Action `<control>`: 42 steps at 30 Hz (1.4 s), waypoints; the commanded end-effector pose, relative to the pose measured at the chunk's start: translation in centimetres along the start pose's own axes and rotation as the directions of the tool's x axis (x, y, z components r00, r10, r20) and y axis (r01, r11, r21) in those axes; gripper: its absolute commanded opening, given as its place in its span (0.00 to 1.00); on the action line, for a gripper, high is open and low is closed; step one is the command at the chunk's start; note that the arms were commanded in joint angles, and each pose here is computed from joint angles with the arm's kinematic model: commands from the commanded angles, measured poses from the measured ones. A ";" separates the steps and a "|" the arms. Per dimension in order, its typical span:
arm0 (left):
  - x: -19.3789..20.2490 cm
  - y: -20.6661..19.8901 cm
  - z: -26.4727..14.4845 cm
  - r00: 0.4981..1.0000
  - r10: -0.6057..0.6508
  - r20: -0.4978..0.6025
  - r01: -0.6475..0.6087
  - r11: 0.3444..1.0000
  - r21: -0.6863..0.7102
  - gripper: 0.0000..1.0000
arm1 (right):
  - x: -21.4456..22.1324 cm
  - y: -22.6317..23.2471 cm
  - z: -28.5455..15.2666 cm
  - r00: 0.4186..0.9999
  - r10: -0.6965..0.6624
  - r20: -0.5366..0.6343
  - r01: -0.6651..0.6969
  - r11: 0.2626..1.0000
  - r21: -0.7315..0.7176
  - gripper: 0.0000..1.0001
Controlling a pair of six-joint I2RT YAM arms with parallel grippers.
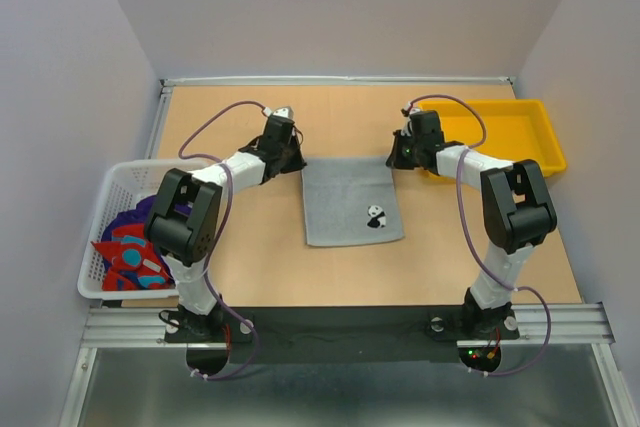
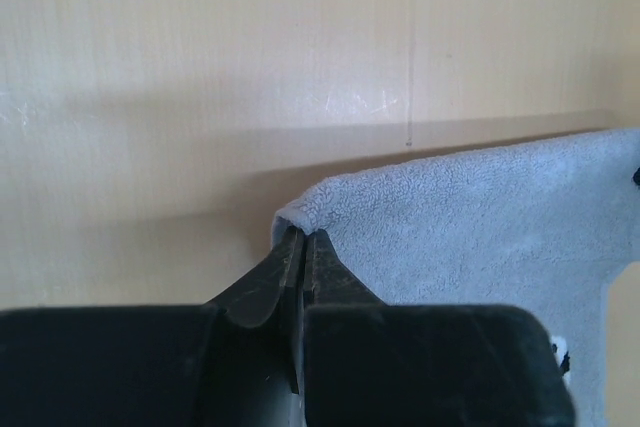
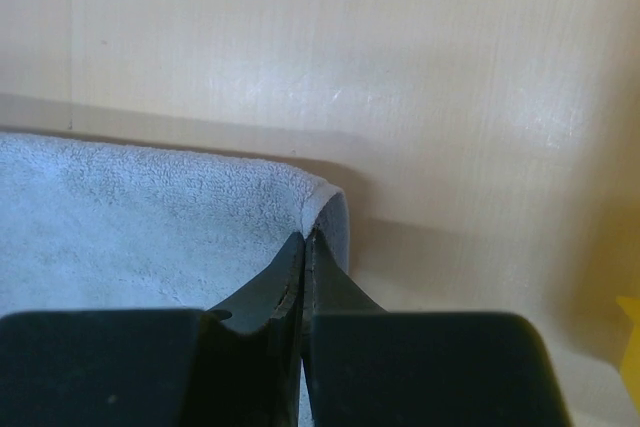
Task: Fold and stack the towels
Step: Fold the towel
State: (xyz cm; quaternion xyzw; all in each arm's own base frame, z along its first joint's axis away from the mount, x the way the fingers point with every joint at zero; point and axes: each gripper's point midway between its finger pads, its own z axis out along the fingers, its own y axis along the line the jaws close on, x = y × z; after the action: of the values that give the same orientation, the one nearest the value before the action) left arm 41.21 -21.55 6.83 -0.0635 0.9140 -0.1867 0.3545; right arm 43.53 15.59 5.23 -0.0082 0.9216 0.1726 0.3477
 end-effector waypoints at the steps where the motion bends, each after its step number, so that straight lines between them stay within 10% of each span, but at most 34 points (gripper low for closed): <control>1: -3.3 -0.5 -0.5 0.996 0.027 0.081 -0.027 1.000 0.002 0.05 | -4.6 0.7 -0.3 0.993 -0.009 0.116 0.011 1.000 -0.010 0.01; 12: -3.2 1.2 2.0 0.995 0.027 0.098 -0.019 0.997 -0.081 0.16 | -4.3 0.2 1.7 0.995 0.031 0.095 -0.032 0.999 0.008 0.11; 22: -8.0 -0.5 -2.1 0.974 -0.005 0.226 0.022 0.997 -0.071 0.73 | -10.4 3.3 -2.7 0.958 0.092 0.273 -0.073 0.994 -0.081 0.72; 31: -6.8 -6.7 -5.5 0.967 -0.170 0.191 0.118 0.959 0.257 0.61 | -9.9 8.9 -3.9 0.909 0.291 0.298 -0.130 0.877 -0.463 0.78; 42: -2.9 -5.7 1.6 0.965 -0.221 0.140 0.171 0.938 0.301 0.50 | -5.1 7.5 2.2 0.913 0.335 0.233 -0.196 0.861 -0.469 0.78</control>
State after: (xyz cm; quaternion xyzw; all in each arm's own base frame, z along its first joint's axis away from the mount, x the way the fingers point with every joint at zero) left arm 42.74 -26.36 8.83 -0.1114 0.8592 -0.3211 0.3824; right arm 47.07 21.98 8.45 0.0795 0.8158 0.3954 0.4144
